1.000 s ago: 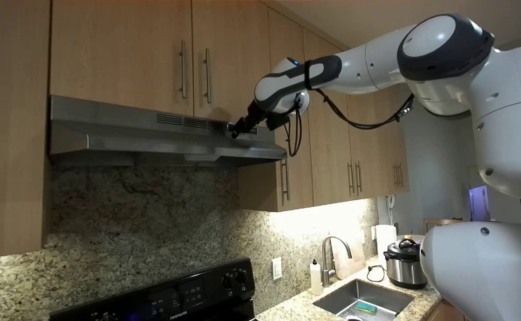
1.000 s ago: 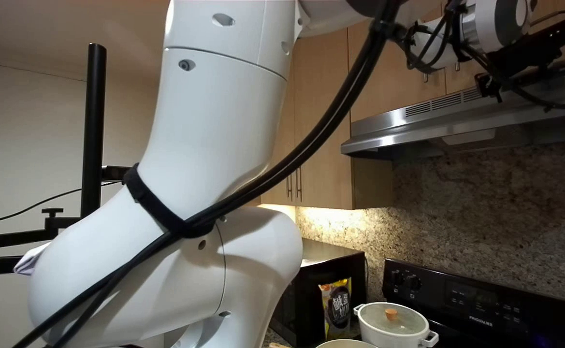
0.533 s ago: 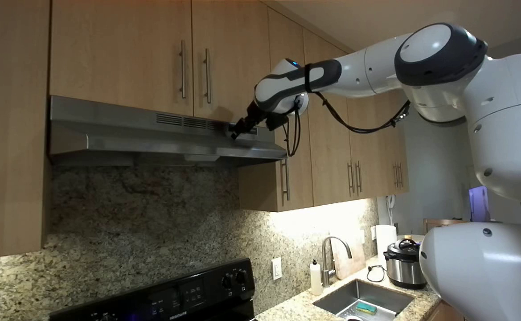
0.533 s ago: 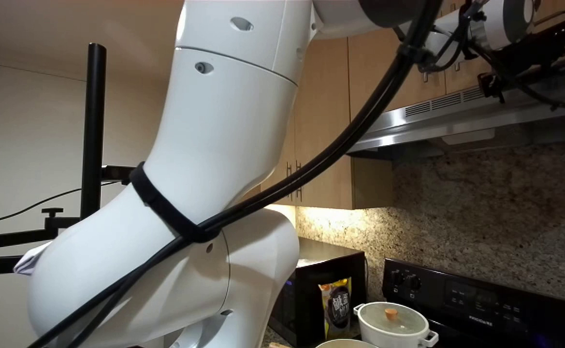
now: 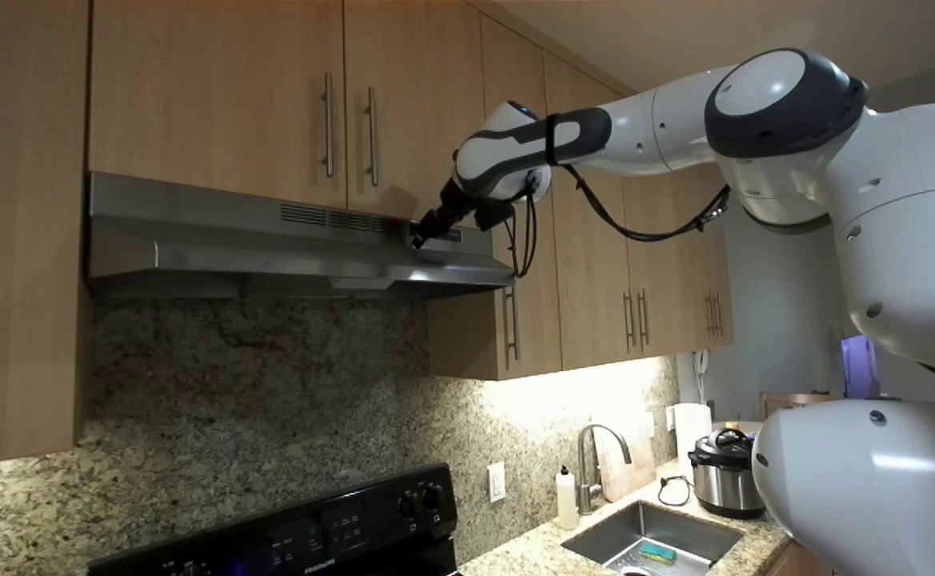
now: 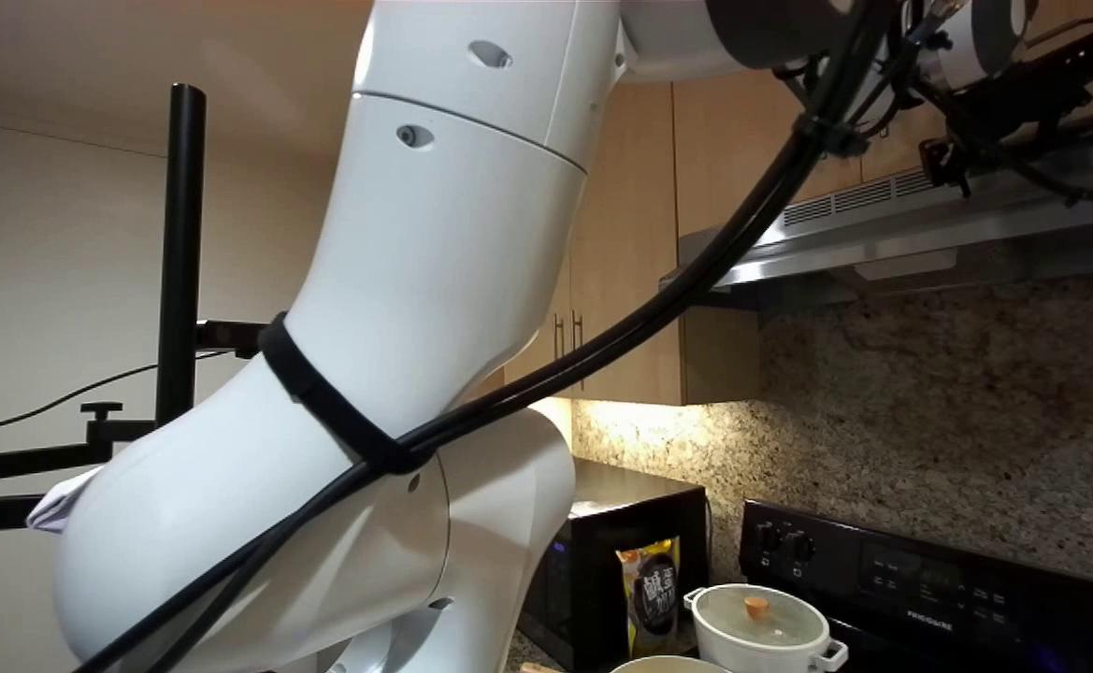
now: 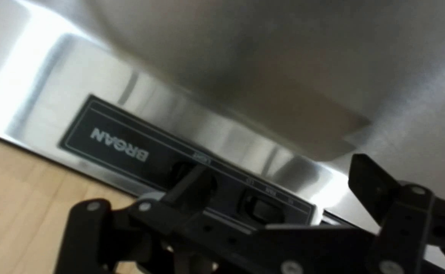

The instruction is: Turn on the light of the hood

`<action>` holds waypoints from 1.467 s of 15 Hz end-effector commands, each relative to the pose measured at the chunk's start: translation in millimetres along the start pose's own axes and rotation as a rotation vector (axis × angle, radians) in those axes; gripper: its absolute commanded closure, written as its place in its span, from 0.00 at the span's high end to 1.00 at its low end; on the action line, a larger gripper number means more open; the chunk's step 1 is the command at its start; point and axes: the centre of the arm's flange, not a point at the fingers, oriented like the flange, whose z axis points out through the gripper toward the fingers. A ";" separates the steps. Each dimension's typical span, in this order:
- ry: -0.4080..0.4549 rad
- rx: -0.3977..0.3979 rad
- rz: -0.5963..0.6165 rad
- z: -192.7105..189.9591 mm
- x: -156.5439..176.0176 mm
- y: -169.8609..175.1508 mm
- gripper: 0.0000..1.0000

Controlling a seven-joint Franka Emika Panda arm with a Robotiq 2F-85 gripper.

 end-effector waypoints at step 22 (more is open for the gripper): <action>0.139 0.036 0.011 -44.6 28.6 -19.9 1.00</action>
